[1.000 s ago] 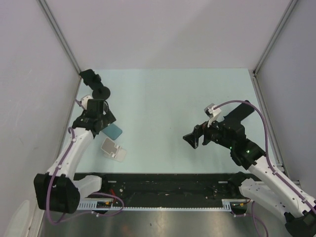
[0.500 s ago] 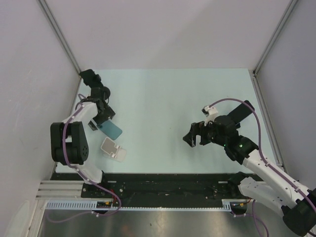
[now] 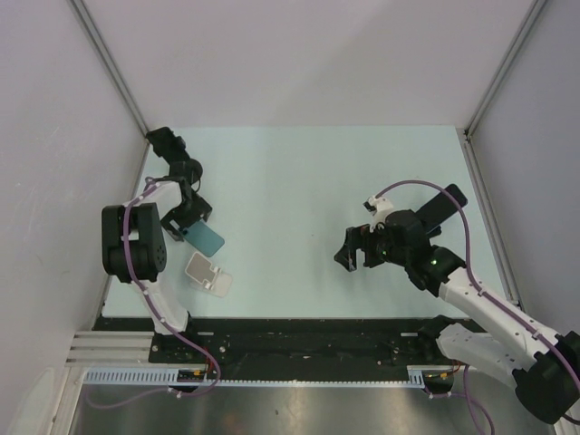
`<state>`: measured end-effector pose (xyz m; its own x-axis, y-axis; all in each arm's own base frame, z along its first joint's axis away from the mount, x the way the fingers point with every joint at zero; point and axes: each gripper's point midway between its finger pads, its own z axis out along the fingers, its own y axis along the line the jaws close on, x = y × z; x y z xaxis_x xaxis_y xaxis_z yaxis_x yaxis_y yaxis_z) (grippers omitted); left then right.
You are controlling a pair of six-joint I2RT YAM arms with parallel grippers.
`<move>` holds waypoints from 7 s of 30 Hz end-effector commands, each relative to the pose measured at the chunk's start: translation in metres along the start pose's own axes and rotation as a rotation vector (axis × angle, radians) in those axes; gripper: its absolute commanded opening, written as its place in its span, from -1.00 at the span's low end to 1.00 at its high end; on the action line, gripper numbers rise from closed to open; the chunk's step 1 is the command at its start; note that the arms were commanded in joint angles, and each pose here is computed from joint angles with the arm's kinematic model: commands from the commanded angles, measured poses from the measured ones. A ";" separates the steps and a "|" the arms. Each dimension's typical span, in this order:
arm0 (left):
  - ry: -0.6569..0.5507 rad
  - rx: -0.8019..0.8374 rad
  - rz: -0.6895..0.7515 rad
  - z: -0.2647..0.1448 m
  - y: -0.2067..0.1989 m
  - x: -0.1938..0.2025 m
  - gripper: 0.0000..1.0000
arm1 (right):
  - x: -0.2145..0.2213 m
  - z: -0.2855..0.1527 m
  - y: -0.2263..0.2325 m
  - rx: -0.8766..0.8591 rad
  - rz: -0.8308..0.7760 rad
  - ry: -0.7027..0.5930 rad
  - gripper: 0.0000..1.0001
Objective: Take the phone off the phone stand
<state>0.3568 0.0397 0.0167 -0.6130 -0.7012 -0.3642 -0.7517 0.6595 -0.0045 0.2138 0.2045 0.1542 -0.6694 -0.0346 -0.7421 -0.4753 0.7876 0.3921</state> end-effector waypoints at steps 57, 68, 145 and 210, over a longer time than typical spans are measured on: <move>0.158 0.494 0.478 -0.134 -0.173 0.192 -0.61 | 0.028 0.134 0.034 -0.240 0.335 0.101 1.00; 0.219 0.537 0.519 -0.148 -0.170 0.218 -0.62 | 0.051 0.168 0.046 -0.307 0.354 0.108 0.71; 0.085 1.085 0.559 -0.313 -0.178 0.219 -0.99 | -0.024 0.033 0.080 0.300 -0.392 -0.188 1.00; -0.166 1.659 0.728 -0.388 -0.146 0.190 0.54 | -0.102 0.020 0.059 0.146 -0.425 -0.244 -1.00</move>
<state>0.2531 -0.3021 0.2829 -0.6830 -0.1828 -0.7072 0.6009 0.4098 -0.6863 0.2519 0.2733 0.2244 -0.2791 -0.2772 -0.9194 -0.6314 0.7743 -0.0418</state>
